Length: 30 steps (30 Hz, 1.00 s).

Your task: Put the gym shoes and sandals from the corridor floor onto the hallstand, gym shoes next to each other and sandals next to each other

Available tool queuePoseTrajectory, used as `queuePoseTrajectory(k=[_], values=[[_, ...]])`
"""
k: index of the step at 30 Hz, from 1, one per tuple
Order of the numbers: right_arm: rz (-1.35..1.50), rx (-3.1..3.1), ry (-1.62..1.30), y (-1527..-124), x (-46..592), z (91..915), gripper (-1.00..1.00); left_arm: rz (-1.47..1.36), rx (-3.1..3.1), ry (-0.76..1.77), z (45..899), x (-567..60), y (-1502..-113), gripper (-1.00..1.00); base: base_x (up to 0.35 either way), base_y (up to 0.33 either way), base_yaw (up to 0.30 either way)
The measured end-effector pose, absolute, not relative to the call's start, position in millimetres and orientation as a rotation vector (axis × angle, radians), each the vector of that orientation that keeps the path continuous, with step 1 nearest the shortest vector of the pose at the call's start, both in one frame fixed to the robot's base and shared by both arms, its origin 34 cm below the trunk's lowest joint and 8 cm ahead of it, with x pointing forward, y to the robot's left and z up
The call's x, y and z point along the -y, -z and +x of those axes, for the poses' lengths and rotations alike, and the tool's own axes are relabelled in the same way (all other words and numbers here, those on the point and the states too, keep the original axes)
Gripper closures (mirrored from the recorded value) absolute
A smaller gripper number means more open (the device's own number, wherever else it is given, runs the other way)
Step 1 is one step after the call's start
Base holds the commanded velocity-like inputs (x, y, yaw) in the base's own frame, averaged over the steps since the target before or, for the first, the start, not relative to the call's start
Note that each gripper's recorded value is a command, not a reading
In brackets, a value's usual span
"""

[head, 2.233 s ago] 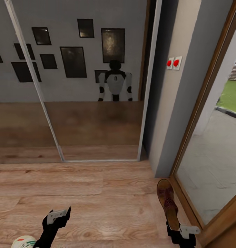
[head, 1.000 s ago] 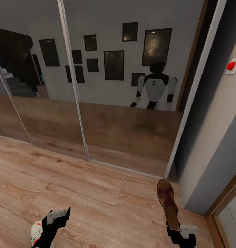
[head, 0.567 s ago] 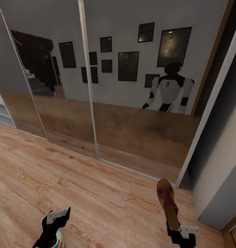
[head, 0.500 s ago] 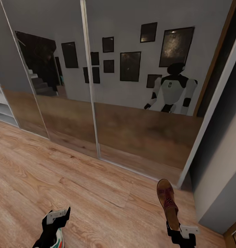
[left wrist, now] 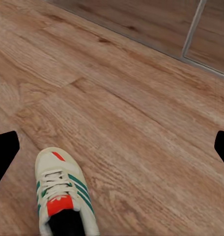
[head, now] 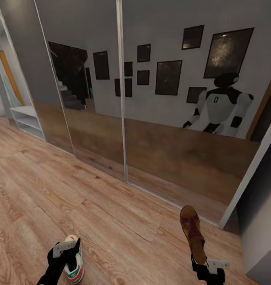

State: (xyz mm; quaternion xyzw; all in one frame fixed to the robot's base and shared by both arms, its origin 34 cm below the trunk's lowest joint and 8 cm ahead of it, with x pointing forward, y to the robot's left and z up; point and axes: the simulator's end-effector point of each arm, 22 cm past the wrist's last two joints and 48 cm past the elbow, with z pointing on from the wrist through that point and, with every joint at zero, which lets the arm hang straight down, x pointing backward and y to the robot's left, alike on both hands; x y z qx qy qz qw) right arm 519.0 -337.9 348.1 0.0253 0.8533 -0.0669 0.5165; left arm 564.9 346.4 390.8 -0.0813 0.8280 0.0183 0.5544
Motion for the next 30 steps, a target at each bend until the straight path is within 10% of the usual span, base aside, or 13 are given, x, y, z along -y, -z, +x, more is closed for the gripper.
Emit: queuePoseTrajectory(k=[30], values=[[0.062, -2.033, 0.159, -354.8, 337.9, 522.2, 1.0, -0.218, -1.937, -0.048, 566.0, -351.3, -398.1, -1.0, 0.0, 0.0, 0.277]])
